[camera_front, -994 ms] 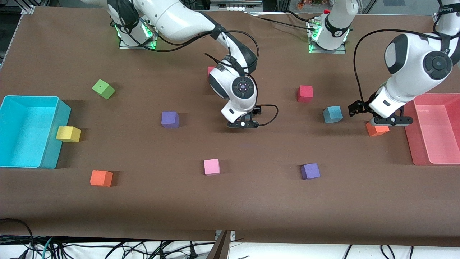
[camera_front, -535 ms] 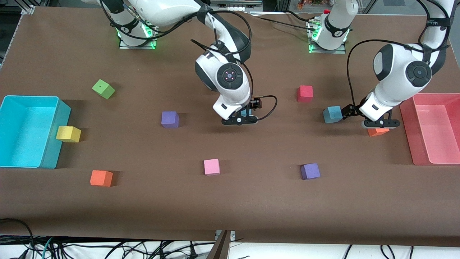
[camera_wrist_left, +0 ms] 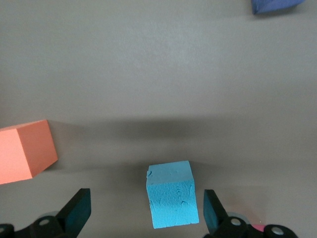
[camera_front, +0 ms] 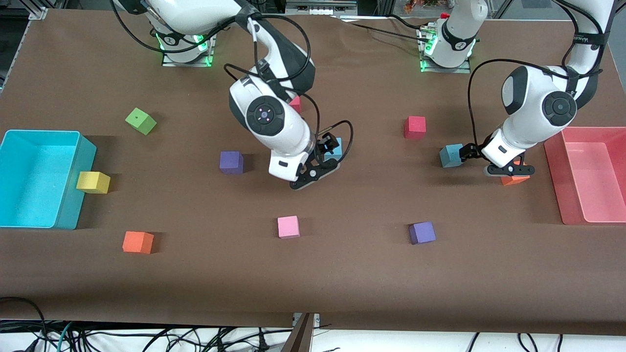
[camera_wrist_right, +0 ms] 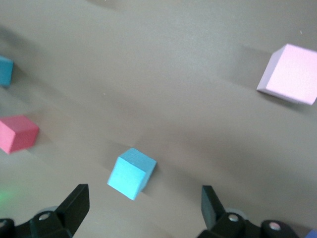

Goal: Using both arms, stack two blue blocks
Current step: 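Set the cube down with the right gripper while the left gripper grasps another, then carry the second light blue cube with the left gripper toward the placed cube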

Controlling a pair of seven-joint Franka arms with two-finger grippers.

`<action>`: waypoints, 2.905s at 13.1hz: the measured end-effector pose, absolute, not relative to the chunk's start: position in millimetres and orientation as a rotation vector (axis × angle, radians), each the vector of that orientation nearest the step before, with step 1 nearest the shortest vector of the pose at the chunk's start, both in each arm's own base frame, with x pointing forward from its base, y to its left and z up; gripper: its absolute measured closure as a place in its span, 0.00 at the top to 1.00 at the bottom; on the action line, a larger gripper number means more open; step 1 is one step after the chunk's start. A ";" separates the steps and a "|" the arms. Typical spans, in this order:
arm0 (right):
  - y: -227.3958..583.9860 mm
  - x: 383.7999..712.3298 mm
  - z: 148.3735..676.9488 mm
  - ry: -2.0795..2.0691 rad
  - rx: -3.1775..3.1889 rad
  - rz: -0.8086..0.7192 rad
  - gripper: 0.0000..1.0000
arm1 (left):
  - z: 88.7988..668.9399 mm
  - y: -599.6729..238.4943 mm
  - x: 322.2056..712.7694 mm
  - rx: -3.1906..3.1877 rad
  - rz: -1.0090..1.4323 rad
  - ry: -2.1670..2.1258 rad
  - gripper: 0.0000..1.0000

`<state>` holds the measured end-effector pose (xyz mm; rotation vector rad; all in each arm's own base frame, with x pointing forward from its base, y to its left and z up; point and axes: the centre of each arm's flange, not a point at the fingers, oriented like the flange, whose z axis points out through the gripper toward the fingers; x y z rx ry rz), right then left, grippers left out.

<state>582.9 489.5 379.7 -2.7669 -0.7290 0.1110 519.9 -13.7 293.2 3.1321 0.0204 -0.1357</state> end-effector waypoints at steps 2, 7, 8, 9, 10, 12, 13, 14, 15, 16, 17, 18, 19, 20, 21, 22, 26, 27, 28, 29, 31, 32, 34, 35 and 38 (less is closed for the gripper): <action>480.3 584.4 364.3 -0.842 -2.666 0.154 1.00 | 282.8 -15.7 518.3 3.075 -0.172 0.110 1.00; 438.9 576.8 303.0 -0.974 -2.419 0.031 1.00 | 247.6 -32.0 513.2 3.033 -0.272 0.185 1.00; 428.7 568.7 290.3 -0.966 -2.368 -0.025 1.00 | 243.4 -32.5 512.5 3.033 -0.284 0.185 1.00; 419.3 560.6 281.2 -0.964 -2.326 -0.074 1.00 | 240.1 -32.0 511.8 3.034 -0.294 0.183 1.00; 410.0 551.7 274.3 -0.969 -2.286 -0.108 1.00 | 237.5 -31.4 511.2 3.045 -0.301 0.166 1.00; 395.3 532.5 263.2 -0.997 -2.198 -0.144 1.00 | 235.3 -30.4 510.5 3.069 -0.308 0.130 1.00; 390.2 523.1 255.0 -1.003 -2.162 -0.154 1.00 | 233.1 -30.3 509.7 3.072 -0.315 0.124 1.00; 386.7 513.4 244.0 -1.010 -2.134 -0.167 1.00 | 229.0 -30.2 508.0 3.071 -0.327 0.124 1.00; 385.3 503.5 232.2 -1.016 -2.119 -0.183 1.00 | 222.6 -30.0 505.6 3.072 -0.330 0.125 1.00; 385.3 494.4 223.0 -1.012 -2.113 -0.197 1.00 | 214.1 -29.6 502.1 3.074 -0.320 0.128 1.00; 386.4 485.1 215.2 -1.005 -2.103 -0.205 1.00 | 205.8 -29.1 497.9 3.075 -0.312 0.130 1.00; 387.6 477.4 208.4 -0.998 -2.091 -0.218 1.00 | 199.3 -28.8 494.1 3.076 -0.315 0.131 1.00; 389.1 471.0 201.4 -0.992 -2.079 -0.243 1.00 | 196.0 -28.7 492.3 3.076 -0.318 0.132 1.00; 391.2 464.9 192.9 -0.990 -2.070 -0.279 1.00 | 195.4 -28.6 491.6 3.076 -0.317 0.132 1.00; 392.7 459.4 183.1 -0.989 -2.056 -0.314 1.00 | 195.4 -28.6 491.5 3.076 -0.317 0.132 0.93; 393.2 454.8 173.0 -0.998 -2.036 -0.346 1.00 | 195.1 -28.6 491.2 3.076 -0.319 0.132 0.81; 389.6 445.2 141.9 -1.024 -1.997 -0.406 1.00 | 197.2 -32.7 491.7 3.078 -0.310 0.119 0.56; 390.1 445.6 142.3 -1.037 -1.990 -0.414 1.00 | 203.3 -34.8 494.8 3.080 -0.287 0.113 0.55; 390.7 446.2 143.1 -1.055 -1.981 -0.426 1.00 | 218.4 -36.5 501.2 3.081 -0.248 0.107 0.53; 390.8 446.4 143.2 -1.072 -1.973 -0.435 1.00 | 242.7 -39.5 508.4 3.081 -0.224 0.095 0.52; 390.7 446.2 142.5 -1.107 -1.956 -0.452 1.00 | 313.8 -56.2 522.5 3.078 -0.241 0.037 0.52; 390.7 446.0 142.0 -1.118 -1.948 -0.456 1.00 | 351.5 -71.4 528.5 3.076 -0.243 -0.008 0.52; 390.6 446.1 141.5 -1.124 -1.943 -0.459 1.00 | 402.6 -124.7 531.4 3.079 -0.214 -0.054 0.52; 390.7 446.0 141.4 -1.124 -1.940 -0.458 1.00 | 410.2 -159.9 526.3 3.083 -0.202 -0.044 0.52; 393.3 444.5 139.6 -1.121 -1.915 -0.447 1.00 | 405.0 -267.3 490.1 3.093 -0.228 0.085 0.52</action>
